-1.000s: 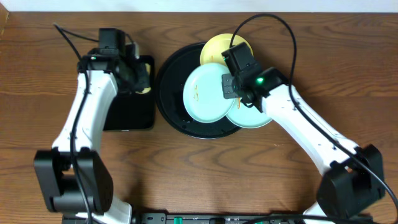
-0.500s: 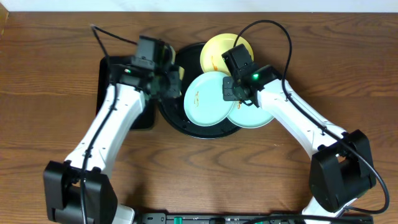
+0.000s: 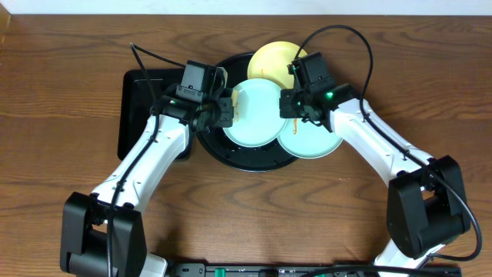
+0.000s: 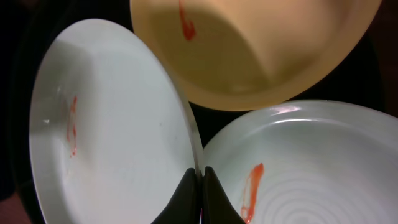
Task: Clean dirty plates on tray and stack at the side
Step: 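Move the held sponge with the left gripper onto the pale green plate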
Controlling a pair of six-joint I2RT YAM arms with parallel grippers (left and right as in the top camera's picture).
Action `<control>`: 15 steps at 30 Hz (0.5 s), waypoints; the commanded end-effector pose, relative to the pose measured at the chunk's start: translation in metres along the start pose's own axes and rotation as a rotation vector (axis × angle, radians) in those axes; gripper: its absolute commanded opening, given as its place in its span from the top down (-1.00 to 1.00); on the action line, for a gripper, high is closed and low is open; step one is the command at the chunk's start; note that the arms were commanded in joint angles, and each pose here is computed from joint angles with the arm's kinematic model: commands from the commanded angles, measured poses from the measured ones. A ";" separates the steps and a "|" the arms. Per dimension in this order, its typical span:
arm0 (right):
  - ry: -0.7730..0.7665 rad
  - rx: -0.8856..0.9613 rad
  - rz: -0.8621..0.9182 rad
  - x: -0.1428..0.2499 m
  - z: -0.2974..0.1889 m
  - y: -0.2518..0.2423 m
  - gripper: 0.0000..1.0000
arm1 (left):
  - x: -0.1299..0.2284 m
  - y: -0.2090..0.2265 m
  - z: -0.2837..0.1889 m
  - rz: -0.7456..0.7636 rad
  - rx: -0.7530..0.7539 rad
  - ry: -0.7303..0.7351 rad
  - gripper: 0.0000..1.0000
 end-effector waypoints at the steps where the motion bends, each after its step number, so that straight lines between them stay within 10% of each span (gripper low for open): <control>1: 0.048 -0.050 -0.021 0.012 0.008 -0.007 0.98 | 0.001 -0.002 0.002 -0.004 0.017 0.008 0.85; 15: 0.009 0.006 -0.040 0.019 0.021 -0.021 0.98 | 0.006 -0.007 0.010 0.030 0.041 0.026 0.85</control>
Point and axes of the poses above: each gripper's point midway between its finger pads, its own z axis out along the fingers, its own y axis along the line the jaws close on, x = y × z, the point moved 6 cm from there along -z, back along the fingers, and after that the axes turned 8 degrees about z, right-handed, at the moved point
